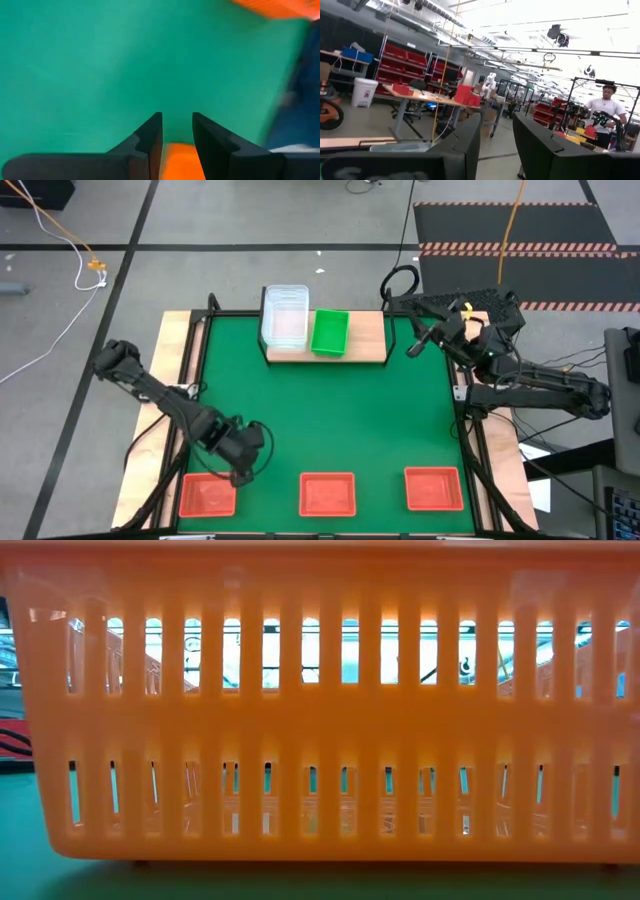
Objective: Stack baskets on shelf by color
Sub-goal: Put the left orange bin on the shelf
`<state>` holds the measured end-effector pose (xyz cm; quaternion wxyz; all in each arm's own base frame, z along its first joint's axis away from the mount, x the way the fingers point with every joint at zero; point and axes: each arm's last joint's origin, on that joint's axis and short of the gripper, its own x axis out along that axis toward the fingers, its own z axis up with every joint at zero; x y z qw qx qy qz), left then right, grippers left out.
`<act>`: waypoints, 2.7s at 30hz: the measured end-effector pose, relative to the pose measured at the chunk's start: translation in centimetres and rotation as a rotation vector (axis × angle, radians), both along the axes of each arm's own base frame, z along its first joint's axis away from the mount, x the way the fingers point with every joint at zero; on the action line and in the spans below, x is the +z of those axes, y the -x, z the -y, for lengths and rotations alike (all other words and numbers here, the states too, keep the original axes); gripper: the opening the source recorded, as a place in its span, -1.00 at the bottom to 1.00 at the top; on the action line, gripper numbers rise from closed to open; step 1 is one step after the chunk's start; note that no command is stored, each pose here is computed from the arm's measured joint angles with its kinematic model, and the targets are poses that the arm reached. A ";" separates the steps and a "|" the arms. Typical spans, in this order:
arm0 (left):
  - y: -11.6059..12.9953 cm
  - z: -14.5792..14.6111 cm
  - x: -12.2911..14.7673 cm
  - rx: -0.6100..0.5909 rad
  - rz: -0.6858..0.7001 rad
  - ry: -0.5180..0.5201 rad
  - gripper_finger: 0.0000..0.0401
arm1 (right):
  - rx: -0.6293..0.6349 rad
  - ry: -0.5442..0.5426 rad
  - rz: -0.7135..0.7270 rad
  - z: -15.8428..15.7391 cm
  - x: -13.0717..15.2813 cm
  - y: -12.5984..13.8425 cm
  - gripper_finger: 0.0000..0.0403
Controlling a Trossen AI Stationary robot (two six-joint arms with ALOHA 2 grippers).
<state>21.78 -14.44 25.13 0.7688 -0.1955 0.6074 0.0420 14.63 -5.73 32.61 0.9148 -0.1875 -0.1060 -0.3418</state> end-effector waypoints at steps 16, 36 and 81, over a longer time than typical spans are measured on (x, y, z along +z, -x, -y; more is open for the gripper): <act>5.3 3.8 -3.9 0.277 -0.319 0.146 -0.47 | -0.018 0.059 0.019 0.4 0.0 -1.3 -0.45; 4.6 -0.7 -7.9 0.284 -0.165 -0.147 -0.47 | -0.015 0.050 0.011 0.4 -0.1 -1.3 -0.45; -5.4 -6.3 -7.0 0.332 -0.104 -0.020 -0.93 | 0.001 0.015 0.036 0.4 -0.1 -1.3 -0.45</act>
